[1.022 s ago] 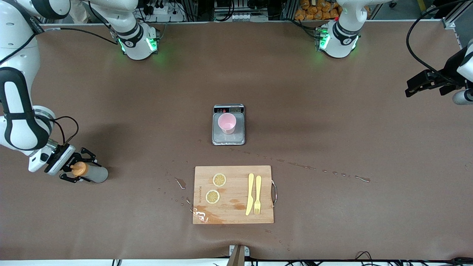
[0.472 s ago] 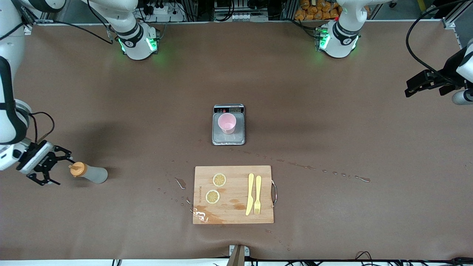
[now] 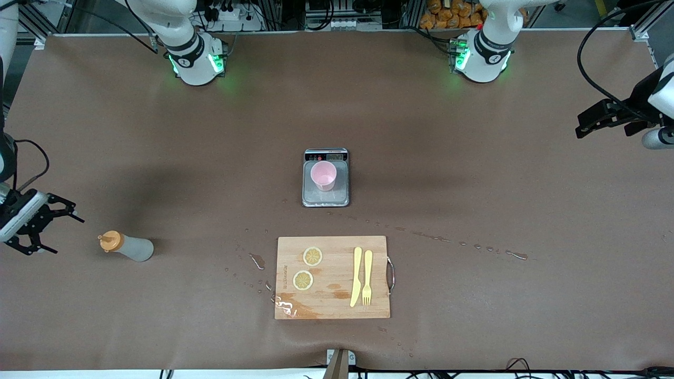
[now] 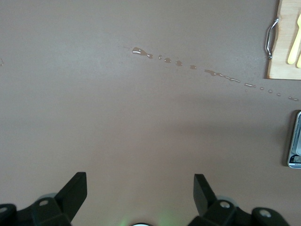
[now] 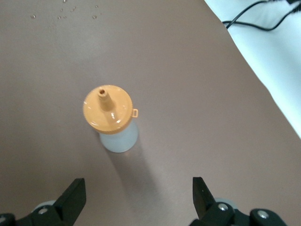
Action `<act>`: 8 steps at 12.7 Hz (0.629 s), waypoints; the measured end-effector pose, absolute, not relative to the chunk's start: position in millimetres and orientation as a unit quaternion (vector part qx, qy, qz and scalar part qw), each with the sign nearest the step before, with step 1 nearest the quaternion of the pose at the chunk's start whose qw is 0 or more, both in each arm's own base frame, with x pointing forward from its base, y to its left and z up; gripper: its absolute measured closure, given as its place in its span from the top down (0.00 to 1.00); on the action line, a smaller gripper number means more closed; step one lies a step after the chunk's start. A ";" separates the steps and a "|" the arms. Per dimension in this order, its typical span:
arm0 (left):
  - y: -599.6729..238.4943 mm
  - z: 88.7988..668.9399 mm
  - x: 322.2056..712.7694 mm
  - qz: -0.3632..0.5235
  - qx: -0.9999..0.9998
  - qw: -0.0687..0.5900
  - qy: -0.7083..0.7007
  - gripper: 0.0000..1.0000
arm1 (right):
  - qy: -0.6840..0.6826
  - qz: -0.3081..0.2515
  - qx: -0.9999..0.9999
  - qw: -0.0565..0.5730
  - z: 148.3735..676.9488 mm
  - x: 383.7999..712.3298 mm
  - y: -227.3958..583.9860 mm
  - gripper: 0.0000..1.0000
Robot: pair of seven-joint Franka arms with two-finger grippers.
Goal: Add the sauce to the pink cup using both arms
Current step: 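Open the right gripper and withdraw it from the bottle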
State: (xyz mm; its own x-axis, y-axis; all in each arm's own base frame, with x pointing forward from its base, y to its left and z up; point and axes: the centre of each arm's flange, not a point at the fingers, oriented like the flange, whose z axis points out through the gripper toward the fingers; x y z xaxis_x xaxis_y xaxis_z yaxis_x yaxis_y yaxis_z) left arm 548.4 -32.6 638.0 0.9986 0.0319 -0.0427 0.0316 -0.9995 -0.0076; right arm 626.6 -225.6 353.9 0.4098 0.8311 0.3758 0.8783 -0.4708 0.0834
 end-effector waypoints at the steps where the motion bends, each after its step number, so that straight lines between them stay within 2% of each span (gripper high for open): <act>1: -33.1 638.1 548.3 0.021 -1.000 0.003 -0.015 1.00 | -0.494 -0.169 -0.850 0.068 370.4 625.2 -216.7 1.00; 8: -38.2 663.3 535.8 -0.003 -1.000 0.005 -0.012 1.00 | -0.320 -0.052 -0.943 0.073 475.3 600.3 -132.1 1.00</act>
State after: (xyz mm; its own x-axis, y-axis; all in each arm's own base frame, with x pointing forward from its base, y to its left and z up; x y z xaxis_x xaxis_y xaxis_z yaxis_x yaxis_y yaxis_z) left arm 535.8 -38.2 663.3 0.9997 0.0242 0.0057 0.0243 -0.9997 -0.0098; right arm 600.3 -132.1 475.3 0.7900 0.5959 0.1442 0.6110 -0.7847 -0.1048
